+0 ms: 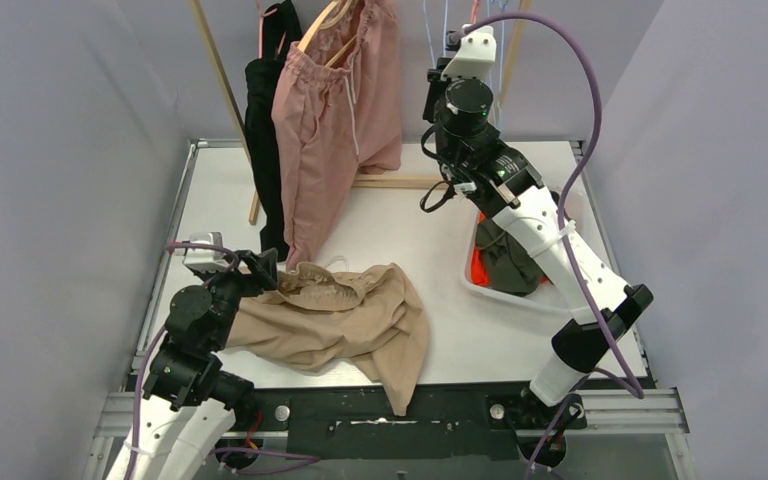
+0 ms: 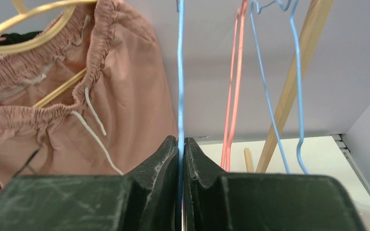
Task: Remove the shorts from the hanger
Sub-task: Place the hanger on the clothes rod, then pick up the shorts at the center of the board.
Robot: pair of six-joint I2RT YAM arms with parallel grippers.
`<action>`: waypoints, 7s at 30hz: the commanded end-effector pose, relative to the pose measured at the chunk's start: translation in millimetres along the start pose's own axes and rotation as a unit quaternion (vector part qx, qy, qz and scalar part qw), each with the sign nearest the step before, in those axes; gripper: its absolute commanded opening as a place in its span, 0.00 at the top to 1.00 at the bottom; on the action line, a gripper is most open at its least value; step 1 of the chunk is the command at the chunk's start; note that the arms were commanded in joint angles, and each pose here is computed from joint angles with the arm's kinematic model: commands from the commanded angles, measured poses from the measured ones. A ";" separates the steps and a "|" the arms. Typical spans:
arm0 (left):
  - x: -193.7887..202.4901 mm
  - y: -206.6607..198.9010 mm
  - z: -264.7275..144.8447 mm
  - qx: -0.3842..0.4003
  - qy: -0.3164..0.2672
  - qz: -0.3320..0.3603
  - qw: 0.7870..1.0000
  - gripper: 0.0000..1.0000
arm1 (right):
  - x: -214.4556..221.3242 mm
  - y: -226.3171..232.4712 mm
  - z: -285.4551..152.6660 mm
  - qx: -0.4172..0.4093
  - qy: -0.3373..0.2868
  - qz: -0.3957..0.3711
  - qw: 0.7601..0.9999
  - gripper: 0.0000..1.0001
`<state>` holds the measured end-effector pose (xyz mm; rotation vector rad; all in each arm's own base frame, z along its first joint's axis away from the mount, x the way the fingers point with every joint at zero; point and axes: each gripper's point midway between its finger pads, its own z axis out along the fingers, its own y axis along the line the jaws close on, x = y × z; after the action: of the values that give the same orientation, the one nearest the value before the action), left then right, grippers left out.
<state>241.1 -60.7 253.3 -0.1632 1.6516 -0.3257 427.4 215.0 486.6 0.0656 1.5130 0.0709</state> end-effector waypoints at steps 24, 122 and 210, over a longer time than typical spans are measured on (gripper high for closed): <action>-6.9 -4.9 2.3 0.005 -0.008 -0.004 1.000 0.27 | 8.5 76.4 -143.0 -0.292 -0.022 0.007 0.956 0.28; -43.9 41.6 -18.9 -0.136 -0.056 -0.041 0.988 0.27 | 365.5 256.3 -228.5 -0.533 0.174 -0.159 0.813 0.02; -44.4 40.8 -19.6 -0.129 -0.062 -0.041 0.989 0.27 | 492.2 173.4 -257.0 -0.488 0.307 -0.355 0.736 0.07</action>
<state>228.5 -5.7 265.3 -0.4457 1.6279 -0.1271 155.6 454.2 19.3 -1.5922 1.8988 0.6680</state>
